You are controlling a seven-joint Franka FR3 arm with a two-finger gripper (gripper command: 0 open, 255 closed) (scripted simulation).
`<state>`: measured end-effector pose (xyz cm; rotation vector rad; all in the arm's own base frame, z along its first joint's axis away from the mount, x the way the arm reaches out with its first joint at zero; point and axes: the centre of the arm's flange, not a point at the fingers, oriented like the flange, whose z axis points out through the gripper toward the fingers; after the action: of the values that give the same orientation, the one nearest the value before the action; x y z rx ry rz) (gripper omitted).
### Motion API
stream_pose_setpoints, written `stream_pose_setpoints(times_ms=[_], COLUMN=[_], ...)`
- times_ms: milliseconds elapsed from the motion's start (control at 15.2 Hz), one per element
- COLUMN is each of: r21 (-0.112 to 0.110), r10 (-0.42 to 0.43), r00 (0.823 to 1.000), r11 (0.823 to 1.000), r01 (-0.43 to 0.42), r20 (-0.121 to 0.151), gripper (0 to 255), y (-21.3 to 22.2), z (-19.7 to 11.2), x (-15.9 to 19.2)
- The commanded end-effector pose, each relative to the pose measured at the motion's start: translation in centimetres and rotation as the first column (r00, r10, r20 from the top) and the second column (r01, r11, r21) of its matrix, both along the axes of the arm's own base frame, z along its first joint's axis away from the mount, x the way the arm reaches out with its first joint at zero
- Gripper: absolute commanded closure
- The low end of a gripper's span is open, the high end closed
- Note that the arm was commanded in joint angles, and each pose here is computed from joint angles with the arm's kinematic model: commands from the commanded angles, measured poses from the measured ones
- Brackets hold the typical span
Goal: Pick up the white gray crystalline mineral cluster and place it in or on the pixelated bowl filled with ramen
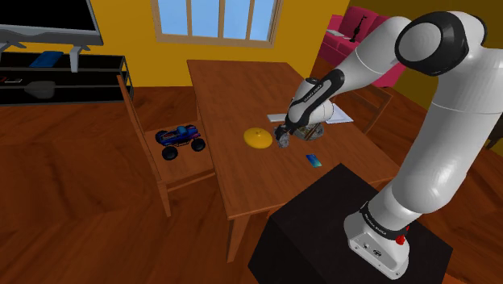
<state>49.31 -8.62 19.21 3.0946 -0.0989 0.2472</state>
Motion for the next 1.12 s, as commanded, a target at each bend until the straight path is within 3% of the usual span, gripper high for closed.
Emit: stream_pose_setpoints(times_ms=[0, 66, 132, 726, 1056], r21=[-0.001, -0.001, -0.001, -0.001, -0.001], r10=[-0.011, -0.011, -0.011, -0.011, -0.011], r00=[1.000, 1.000, 1.000, 1.000, 1.000], r11=[1.000, 1.000, 1.000, 1.000, 1.000], r01=[0.011, 0.011, 0.011, 0.011, 0.011], r20=[-0.008, -0.008, -0.008, -0.008, -0.008], gripper=[0, 0, 255, 255, 255], y=[-0.6, -0.6, -0.6, -0.6, -0.6], z=[-0.3, -0.3, -0.3, -0.3, 2.3], x=[-0.3, -0.3, -0.3, -0.3, -0.3])
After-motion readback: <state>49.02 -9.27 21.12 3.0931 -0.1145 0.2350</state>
